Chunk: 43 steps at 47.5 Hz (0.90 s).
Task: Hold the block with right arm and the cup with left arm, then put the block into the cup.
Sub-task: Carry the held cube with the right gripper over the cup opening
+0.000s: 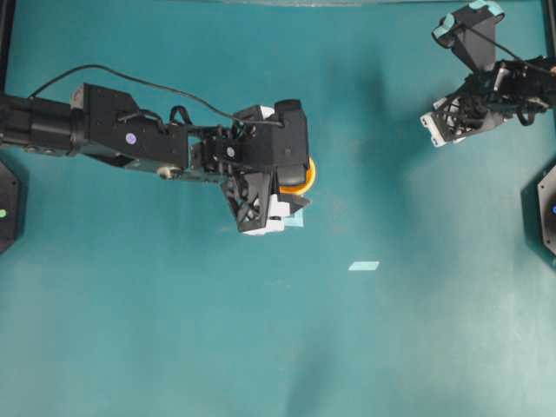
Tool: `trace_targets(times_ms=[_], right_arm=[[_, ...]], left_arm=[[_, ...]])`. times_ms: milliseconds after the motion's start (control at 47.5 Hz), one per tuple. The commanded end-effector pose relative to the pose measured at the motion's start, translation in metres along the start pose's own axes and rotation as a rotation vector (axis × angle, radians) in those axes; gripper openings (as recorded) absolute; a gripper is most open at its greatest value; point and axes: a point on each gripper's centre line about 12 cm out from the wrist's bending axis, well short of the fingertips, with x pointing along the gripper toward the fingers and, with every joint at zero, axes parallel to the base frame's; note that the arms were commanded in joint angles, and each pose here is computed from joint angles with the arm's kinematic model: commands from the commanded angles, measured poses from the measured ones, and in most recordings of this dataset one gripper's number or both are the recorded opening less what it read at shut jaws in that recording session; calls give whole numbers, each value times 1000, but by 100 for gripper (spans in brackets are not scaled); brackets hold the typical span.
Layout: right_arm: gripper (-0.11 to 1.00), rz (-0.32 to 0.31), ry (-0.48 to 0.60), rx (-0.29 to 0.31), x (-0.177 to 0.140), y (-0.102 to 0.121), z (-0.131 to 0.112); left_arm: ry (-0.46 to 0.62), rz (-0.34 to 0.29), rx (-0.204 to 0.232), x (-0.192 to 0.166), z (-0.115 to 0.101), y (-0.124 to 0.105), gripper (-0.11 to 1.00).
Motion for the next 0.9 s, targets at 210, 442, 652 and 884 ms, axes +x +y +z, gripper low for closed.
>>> trace_targets(times_ms=[210,442,652,884], right_arm=[[40,130,-135,-23,-11,22,17],[40,400,-346,-149,-54,83,27],[40,569,-440,-240,-89,125,24],[40,642,-505,-307,-113,154,33]], left_arm=[[-35,4,1,-6,10,2,65],[-27,4,-3,-8,8,2,65],[-24,5,-1,-7,7,2,65],[-26,4,-3,-8,7,2,65]])
